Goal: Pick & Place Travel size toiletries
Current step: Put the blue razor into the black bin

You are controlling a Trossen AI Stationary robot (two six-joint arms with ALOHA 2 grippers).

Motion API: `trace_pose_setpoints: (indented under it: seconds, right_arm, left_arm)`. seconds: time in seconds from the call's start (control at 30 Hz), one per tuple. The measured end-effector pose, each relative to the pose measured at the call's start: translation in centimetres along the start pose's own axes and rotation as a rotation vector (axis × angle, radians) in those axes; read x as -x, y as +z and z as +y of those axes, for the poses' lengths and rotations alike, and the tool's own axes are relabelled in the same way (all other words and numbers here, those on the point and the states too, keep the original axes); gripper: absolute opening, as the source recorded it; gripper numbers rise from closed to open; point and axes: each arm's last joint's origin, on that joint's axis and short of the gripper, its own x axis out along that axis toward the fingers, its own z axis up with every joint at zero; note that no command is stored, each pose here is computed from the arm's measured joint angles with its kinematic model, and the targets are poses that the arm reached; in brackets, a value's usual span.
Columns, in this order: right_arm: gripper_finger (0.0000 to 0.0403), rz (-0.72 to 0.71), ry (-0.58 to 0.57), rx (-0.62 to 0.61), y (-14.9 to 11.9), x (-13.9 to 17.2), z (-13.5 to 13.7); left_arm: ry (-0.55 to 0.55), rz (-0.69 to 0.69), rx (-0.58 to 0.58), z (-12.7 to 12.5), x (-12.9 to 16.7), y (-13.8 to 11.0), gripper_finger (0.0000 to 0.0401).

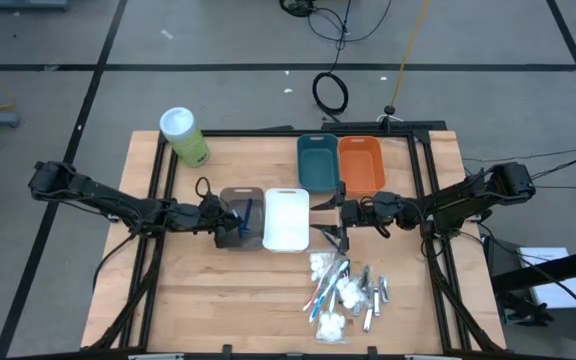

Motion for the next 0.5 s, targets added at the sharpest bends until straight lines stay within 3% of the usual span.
trace_pose_setpoints:
  seconds: [0.33,0.5]
  right_arm:
    - [0.0201,0.006,0.0,0.0,-0.06,0.0,0.0]
    - [0.0201,0.014,0.001,0.0,-0.13,0.0,0.01]
  left_arm:
    - [0.003,-0.003,-0.038,0.01,0.0,0.01,0.022]
    - [-0.001,0.006,-0.019,0.02,0.0,-0.04,0.0271]
